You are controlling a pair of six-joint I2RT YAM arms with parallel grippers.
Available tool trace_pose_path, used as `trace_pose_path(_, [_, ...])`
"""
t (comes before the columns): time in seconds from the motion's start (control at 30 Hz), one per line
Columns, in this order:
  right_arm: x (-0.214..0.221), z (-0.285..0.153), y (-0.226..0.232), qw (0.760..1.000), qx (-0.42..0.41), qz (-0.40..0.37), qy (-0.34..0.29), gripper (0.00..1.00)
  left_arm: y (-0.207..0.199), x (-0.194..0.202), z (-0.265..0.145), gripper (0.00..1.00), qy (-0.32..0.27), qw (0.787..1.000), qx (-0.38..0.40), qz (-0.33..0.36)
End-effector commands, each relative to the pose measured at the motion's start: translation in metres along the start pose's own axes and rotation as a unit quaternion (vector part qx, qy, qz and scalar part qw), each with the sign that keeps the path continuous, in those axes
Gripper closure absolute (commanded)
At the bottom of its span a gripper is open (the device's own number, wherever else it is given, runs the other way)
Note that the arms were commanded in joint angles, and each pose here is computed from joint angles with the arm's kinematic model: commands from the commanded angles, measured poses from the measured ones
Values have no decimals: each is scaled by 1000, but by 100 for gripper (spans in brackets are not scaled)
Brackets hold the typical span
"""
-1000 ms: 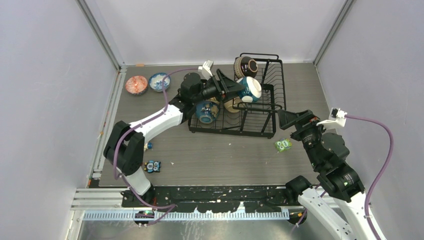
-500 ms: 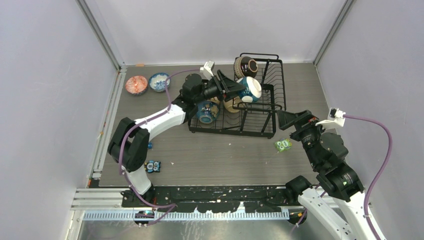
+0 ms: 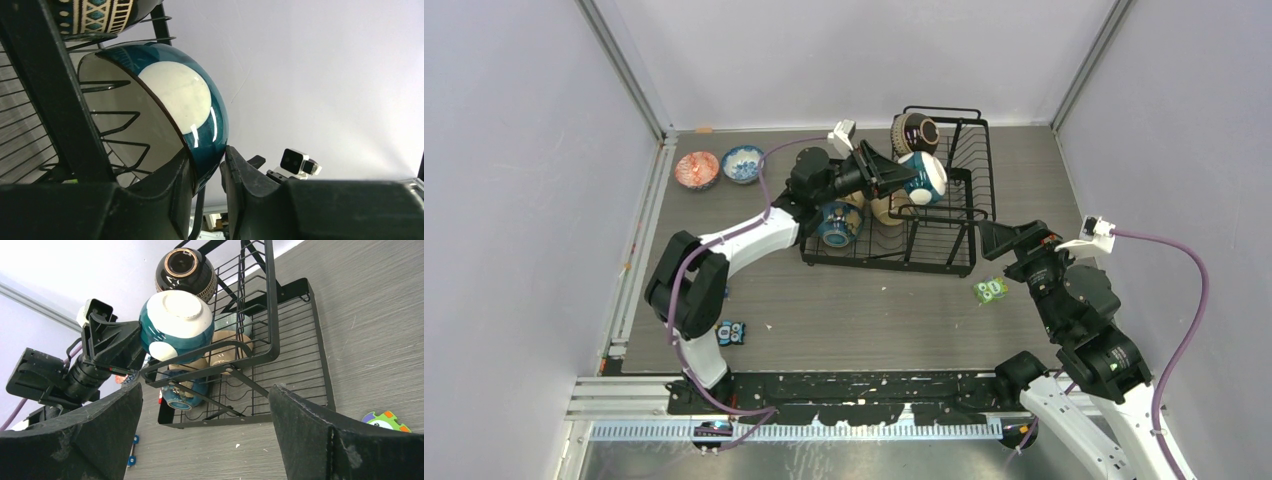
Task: Unload the bowls from the dish rack
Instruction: Pick up the bowl from the dish rack.
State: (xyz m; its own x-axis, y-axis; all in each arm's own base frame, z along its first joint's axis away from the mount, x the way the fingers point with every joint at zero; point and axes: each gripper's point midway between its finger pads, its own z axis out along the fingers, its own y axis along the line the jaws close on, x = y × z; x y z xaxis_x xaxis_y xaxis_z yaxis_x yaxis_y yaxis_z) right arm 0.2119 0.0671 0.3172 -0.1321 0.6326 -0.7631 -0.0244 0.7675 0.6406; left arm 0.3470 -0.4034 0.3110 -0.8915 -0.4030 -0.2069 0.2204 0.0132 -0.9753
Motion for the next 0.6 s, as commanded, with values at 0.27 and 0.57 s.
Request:
trace_pose_path(0.27, [-10,0,1,1000,-1,-9,-21,1,-33,-5,7,81,6,998,56,20])
trace_pose_path(0.57, [-12,-2,-1,1000,2,-14,-25,1,-43,-4,16,86,15,997,79,14])
